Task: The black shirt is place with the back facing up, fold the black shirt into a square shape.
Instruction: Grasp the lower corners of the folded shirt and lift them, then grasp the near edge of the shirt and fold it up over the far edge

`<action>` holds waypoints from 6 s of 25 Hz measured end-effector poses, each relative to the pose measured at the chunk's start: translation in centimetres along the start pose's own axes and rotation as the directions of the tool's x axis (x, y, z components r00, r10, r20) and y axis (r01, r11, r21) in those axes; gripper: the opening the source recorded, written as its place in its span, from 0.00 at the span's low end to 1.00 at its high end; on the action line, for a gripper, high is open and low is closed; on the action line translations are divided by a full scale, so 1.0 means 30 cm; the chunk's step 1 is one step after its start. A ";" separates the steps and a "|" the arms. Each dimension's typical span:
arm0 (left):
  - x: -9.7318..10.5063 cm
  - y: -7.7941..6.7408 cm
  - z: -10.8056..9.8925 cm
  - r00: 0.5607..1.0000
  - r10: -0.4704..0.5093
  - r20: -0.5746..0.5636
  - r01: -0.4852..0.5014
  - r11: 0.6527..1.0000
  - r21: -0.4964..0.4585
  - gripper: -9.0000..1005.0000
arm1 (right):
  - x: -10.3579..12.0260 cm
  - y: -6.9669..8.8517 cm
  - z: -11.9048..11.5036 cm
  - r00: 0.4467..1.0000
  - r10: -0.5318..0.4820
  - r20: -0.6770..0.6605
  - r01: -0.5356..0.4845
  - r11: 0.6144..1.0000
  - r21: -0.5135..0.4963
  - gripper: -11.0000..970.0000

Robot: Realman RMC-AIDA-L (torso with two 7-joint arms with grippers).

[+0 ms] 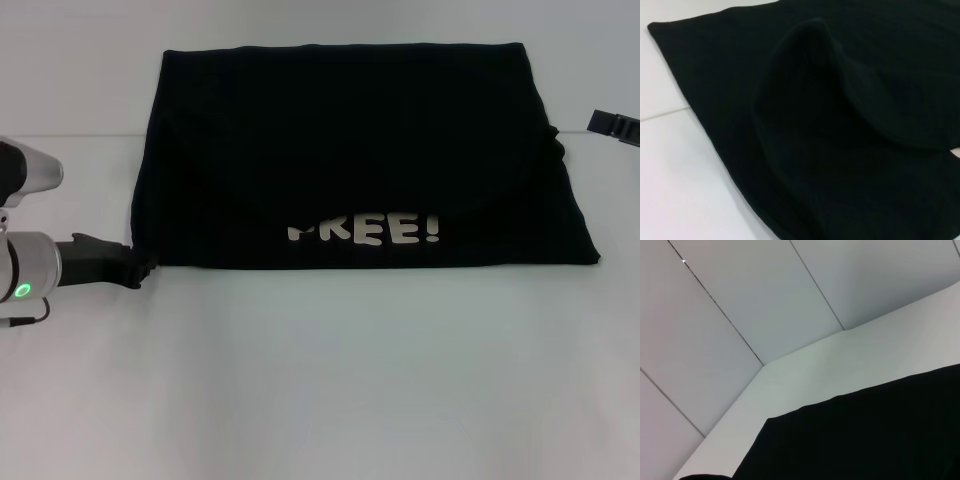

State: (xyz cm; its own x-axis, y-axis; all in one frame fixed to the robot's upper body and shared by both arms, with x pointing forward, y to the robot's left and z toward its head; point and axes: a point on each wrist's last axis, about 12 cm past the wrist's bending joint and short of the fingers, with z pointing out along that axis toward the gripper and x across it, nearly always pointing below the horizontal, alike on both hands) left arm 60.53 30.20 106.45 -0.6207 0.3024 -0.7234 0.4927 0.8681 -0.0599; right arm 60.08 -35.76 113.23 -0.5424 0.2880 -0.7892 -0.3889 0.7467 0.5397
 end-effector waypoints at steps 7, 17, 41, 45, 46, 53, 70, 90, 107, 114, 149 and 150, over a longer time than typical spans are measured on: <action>-0.003 0.006 -0.001 1.000 -0.001 0.003 0.001 1.000 -0.012 0.04 | 0.009 -0.017 -0.004 0.999 -0.008 -0.040 0.010 0.999 0.036 0.89; -0.002 0.016 -0.034 1.000 -0.008 0.008 0.007 1.000 0.007 0.01 | 0.009 -0.091 -0.060 0.973 0.077 -0.219 -0.029 0.977 0.212 0.89; -0.009 0.024 -0.043 1.000 -0.009 0.014 0.009 1.000 -0.003 0.01 | 0.078 -0.042 0.165 0.911 0.005 -0.411 0.123 0.951 0.285 0.88; -0.014 0.026 -0.044 1.000 -0.006 0.017 0.006 1.000 -0.008 0.01 | 0.084 -0.024 0.206 0.909 -0.027 -0.415 0.160 0.944 0.289 0.88; -0.014 0.026 -0.044 1.000 -0.006 0.017 0.006 1.000 -0.008 0.01 | 0.085 -0.020 0.214 0.909 -0.032 -0.415 0.165 0.943 0.289 0.88; -0.017 0.031 -0.044 1.000 -0.005 0.020 0.005 1.000 -0.020 0.01 | 0.098 -0.015 0.237 0.905 -0.041 -0.423 0.180 0.938 0.295 0.86; -0.014 0.028 -0.041 1.000 -0.010 0.019 0.010 1.000 -0.016 0.01 | 0.117 -0.032 0.194 0.914 -0.048 -0.402 0.167 0.949 0.266 0.31; 0.078 0.028 -0.125 0.987 -0.158 0.024 0.155 0.983 0.096 0.01 | 0.189 -0.069 -0.019 0.948 -0.104 -0.301 0.142 0.984 0.109 0.06; 0.235 -0.094 -0.358 0.953 -0.285 0.102 0.174 0.792 0.585 0.01 | 0.336 -0.047 -0.268 0.948 -0.156 -0.276 0.141 0.987 -0.074 0.06; 0.284 -0.129 -0.379 0.945 -0.316 0.087 0.191 0.746 0.637 0.01 | 0.373 -0.038 -0.342 0.958 -0.149 -0.244 0.127 0.987 -0.103 0.06; 0.339 -0.084 -0.391 0.935 -0.351 0.052 0.270 0.798 0.540 0.01 | 0.599 0.035 -0.605 0.987 -0.029 -0.158 0.021 0.998 -0.051 0.06; 0.334 -0.081 -0.390 0.935 -0.351 0.052 0.270 0.799 0.538 0.01 | 0.599 0.035 -0.605 0.987 -0.029 -0.158 0.021 0.998 -0.051 0.06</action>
State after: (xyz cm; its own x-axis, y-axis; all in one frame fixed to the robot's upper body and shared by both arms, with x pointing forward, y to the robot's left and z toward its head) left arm 45.98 35.73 107.38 -0.7215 -0.0428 -0.6911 0.5538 0.5635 -0.6130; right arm 36.42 -40.69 104.92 -0.6419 0.1678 -0.7482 -0.4377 0.7210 0.5372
